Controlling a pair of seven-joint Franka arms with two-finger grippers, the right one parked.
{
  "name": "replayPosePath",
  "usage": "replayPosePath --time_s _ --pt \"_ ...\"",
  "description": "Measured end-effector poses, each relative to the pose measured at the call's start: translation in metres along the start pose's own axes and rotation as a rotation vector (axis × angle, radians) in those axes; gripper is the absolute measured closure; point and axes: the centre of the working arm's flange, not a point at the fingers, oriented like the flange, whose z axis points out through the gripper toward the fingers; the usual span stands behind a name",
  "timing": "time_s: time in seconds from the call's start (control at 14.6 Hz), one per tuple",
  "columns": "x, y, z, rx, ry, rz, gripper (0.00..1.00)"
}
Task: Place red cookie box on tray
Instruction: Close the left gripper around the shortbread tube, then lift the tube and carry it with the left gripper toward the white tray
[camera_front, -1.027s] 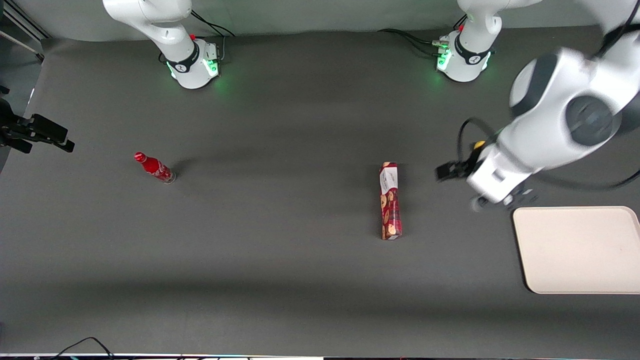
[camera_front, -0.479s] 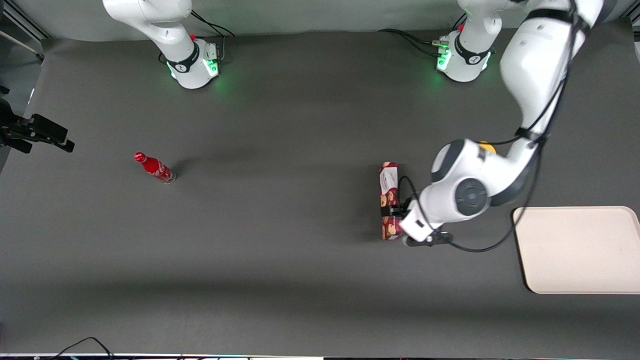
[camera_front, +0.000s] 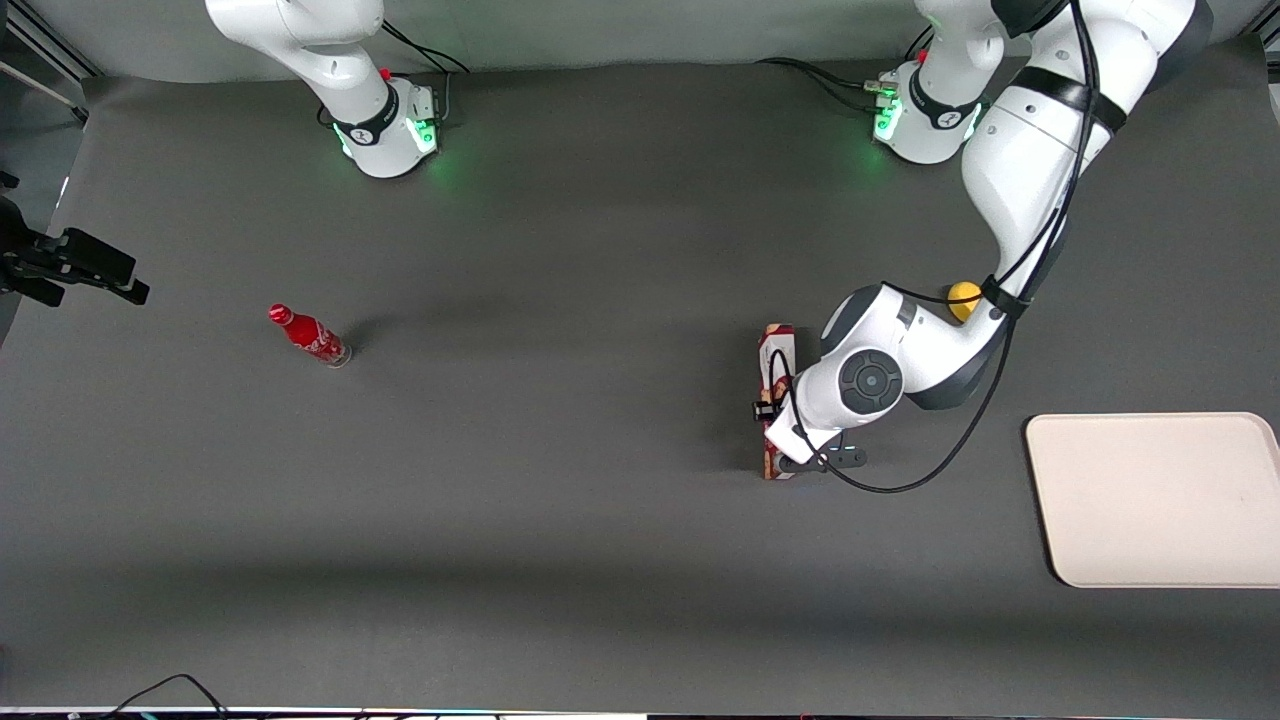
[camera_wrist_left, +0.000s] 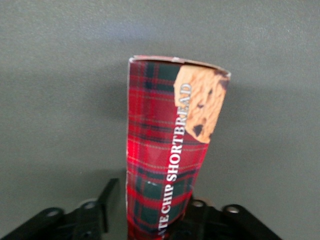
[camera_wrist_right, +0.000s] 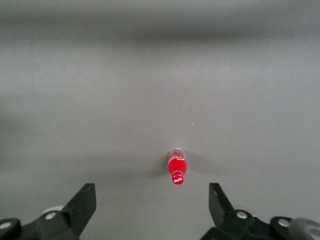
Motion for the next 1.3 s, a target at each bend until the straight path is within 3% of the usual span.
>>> replayPosePath --time_s 0.27,0.55,0.68,0.96,1.1,1.3 --pt "0.006 -0.005 -0.010 -0.006 0.016 -0.026 0.86" --pt "0.015 -0.021 -0.060 0.012 0.032 -0.062 0.88" --pt "0.017 -0.037 -0.128 0.024 0.026 -0.115 0.88" --pt "-0.006 -0.083 -0.296 0.106 0.021 -0.207 0.88" --pt "-0.011 -0.131 -0.358 0.117 0.002 -0.214 0.88" --pt "0.002 -0.255 -0.405 0.144 -0.024 -0.156 0.88"
